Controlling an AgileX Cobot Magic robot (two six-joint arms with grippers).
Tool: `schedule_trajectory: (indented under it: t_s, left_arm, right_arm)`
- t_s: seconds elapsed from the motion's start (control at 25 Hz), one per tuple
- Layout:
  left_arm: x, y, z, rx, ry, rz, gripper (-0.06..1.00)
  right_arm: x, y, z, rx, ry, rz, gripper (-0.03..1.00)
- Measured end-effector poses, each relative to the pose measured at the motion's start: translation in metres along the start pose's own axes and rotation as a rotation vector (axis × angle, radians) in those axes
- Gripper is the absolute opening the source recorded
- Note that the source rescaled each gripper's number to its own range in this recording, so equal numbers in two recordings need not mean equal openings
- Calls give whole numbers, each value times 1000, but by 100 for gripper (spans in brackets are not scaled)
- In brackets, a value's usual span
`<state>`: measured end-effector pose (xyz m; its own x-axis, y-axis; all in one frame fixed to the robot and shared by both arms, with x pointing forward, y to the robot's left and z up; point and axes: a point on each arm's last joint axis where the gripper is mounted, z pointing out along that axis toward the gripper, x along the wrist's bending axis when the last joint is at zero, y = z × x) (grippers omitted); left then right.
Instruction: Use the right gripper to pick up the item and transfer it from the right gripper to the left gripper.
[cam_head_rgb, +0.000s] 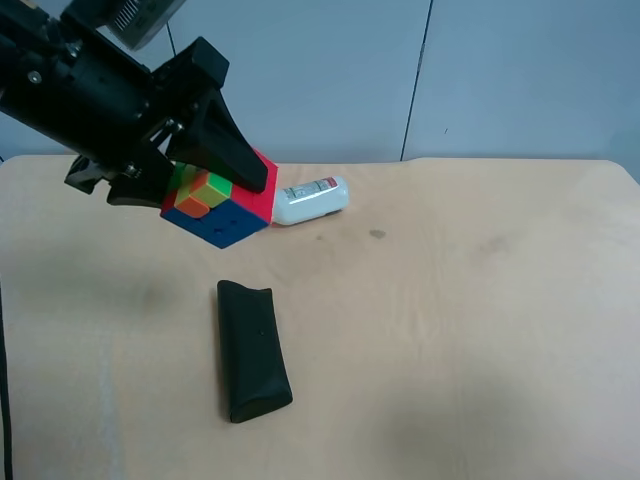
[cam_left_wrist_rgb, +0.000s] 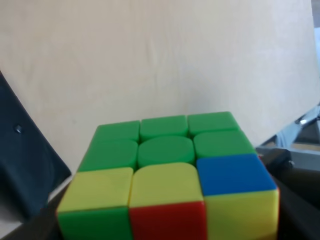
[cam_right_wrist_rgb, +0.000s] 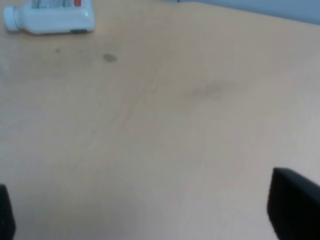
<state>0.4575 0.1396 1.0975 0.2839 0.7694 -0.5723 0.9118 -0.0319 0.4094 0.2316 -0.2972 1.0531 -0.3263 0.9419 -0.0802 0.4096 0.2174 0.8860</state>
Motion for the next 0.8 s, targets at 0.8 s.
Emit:
schedule_trajectory:
  t_s: [0.8]
  left_arm:
    - [49, 34, -47, -13, 625, 245, 0]
  right_arm:
    - [0, 0, 0, 0, 0, 0, 100]
